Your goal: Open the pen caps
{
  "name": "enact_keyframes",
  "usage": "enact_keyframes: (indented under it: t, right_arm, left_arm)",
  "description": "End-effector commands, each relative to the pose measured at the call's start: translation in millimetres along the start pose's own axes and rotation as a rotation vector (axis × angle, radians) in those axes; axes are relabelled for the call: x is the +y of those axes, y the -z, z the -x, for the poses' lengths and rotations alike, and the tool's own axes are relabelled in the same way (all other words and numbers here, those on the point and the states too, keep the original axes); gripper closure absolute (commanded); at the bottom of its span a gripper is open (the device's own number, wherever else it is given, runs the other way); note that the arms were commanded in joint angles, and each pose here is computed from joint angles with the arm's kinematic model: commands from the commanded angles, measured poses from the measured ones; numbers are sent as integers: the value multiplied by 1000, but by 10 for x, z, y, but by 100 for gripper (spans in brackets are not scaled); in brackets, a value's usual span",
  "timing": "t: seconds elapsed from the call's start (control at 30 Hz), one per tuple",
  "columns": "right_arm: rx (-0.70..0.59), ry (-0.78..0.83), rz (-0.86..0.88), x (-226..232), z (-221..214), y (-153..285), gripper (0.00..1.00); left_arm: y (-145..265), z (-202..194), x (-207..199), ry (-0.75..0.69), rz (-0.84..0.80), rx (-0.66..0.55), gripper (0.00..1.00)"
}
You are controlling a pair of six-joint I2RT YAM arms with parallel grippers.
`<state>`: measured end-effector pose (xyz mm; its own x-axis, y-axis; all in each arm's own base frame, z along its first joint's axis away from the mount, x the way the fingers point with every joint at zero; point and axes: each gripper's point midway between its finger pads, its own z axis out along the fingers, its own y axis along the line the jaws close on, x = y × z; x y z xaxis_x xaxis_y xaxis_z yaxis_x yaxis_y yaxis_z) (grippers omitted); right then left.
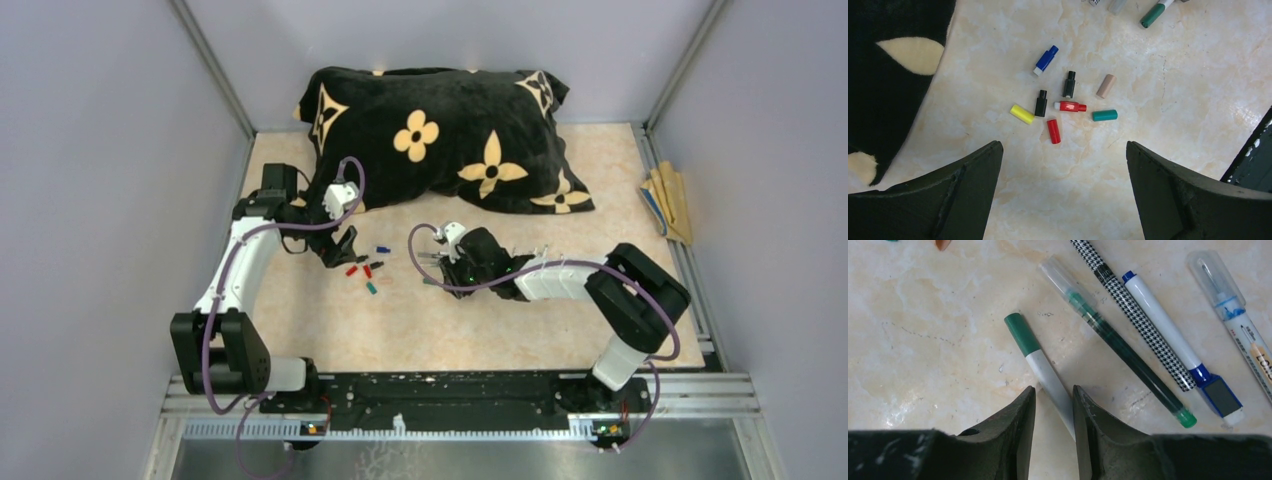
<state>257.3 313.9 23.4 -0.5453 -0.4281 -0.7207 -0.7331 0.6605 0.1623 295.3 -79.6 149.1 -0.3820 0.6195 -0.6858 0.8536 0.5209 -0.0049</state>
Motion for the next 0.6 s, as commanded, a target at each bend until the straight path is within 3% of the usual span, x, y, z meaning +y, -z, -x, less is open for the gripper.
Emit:
enact_keyframes:
  t: [0.0,0.2,0.37,0.5,0.57]
  right_arm:
    - [-17,-8,-57,-7,-35,128,65]
    - [-1,-36,-102,-42,-221,171,61]
    - [6,-23,-132,-47,-294,160,77]
    - [0,-44,-118,-2,-222,179,100]
    - [-16,-54,-81,82,-118,211,100]
  left_arm:
    - [45,99,-94,-13,-46,-40,1]
    - [57,142,-138,-10,-82,-48,1]
    - [87,181,-185,-31,-103,-62,1]
    - [91,218,-282,-97,-138,-108,1]
    - [62,212,-324,-147,-150,-138,1]
